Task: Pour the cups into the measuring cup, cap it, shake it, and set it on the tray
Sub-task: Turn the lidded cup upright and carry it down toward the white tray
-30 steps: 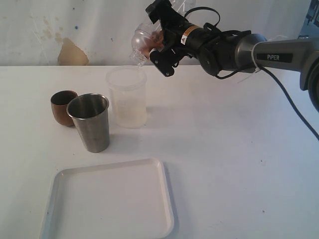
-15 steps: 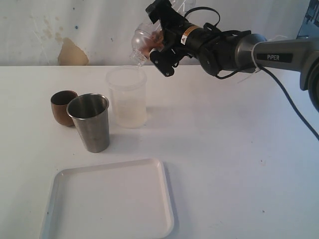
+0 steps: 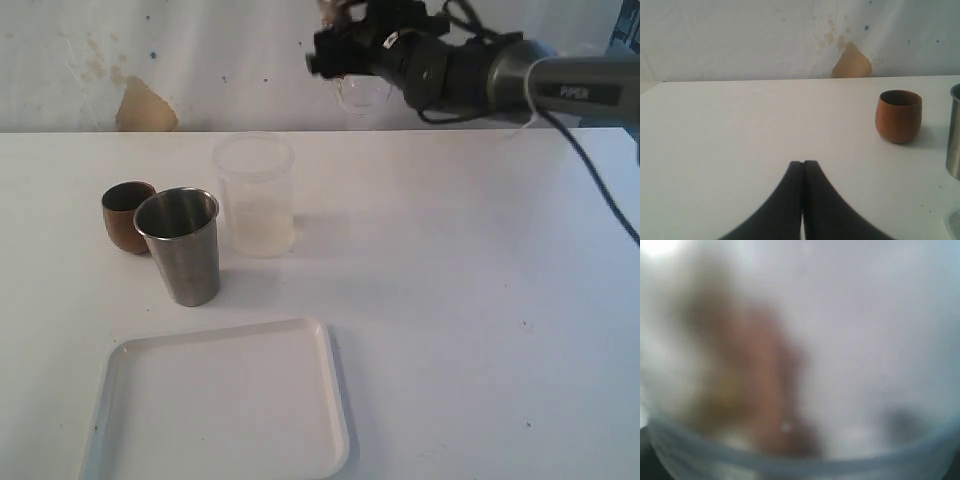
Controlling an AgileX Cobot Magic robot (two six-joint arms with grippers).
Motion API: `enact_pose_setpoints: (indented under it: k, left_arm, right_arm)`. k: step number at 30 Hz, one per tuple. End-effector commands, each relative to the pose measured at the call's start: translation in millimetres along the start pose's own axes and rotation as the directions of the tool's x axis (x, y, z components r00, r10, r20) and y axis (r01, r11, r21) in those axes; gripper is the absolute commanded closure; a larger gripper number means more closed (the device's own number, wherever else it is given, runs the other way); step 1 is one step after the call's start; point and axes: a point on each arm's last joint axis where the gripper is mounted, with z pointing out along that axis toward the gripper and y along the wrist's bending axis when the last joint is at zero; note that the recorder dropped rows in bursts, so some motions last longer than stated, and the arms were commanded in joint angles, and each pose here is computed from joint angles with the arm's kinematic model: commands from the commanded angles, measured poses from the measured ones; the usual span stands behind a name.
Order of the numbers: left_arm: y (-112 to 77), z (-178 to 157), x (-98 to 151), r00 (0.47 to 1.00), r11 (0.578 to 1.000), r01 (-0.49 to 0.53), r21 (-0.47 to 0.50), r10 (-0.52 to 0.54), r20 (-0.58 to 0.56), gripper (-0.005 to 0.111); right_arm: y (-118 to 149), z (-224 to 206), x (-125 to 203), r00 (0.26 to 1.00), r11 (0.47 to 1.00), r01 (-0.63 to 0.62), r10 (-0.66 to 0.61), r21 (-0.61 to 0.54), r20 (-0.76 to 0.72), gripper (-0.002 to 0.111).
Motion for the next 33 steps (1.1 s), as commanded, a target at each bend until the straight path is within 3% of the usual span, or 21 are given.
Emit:
enact_pose_setpoints:
  k: [1,5,9,12,17,23,27,29,33]
  left_arm:
    - [0.0,0,0,1.000,1.000,-0.004,0.000,0.004,0.010,0.107]
    - [0.0,0,0,1.000,1.000,-0.004,0.000,0.004,0.010,0.107]
    - [0.0,0,0,1.000,1.000,-0.004,0.000,0.004,0.010,0.107]
    - [0.0,0,0,1.000,1.000,-0.004,0.000,0.004,0.010,0.107]
    - [0.0,0,0,1.000,1.000,-0.004,0.000,0.004,0.010,0.107]
    - [0.0,0,0,1.000,1.000,-0.004,0.000,0.004,0.010,0.107]
    - [0.0,0,0,1.000,1.000,-0.004,0.000,0.004,0.010,0.107]
    - [0.0,0,0,1.000,1.000,-0.004,0.000,0.004,0.010,0.107]
    - [0.0,0,0,1.000,1.000,-0.004,0.000,0.004,0.010,0.107]
  right_arm:
    - [-3,-21,-42,0.969,0.969,-0.247,0.247,-0.015,0.026,0.108]
    - [0,-29,-50,0.969,0.968,-0.247,0.245,-0.048,-0.039,0.108]
    - [7,-46,-55,0.960,0.968,-0.218,0.190,-0.124,-0.205,0.108]
    - [12,-55,-62,0.965,0.971,-0.179,0.142,-0.159,-0.222,0.108]
    - [27,-71,-58,0.978,0.978,-0.077,0.037,-0.195,-0.203,0.108]
    - [41,-114,-41,0.997,0.990,-0.010,-0.001,-0.141,-0.076,0.108]
    - [63,-145,-22,0.993,0.976,0.081,-0.096,-0.202,-0.063,0.108]
    - [81,-158,-9,0.992,0.965,0.095,-0.111,-0.243,-0.056,0.108]
    - [114,-178,14,1.000,0.944,0.012,-0.016,-0.330,-0.009,0.108]
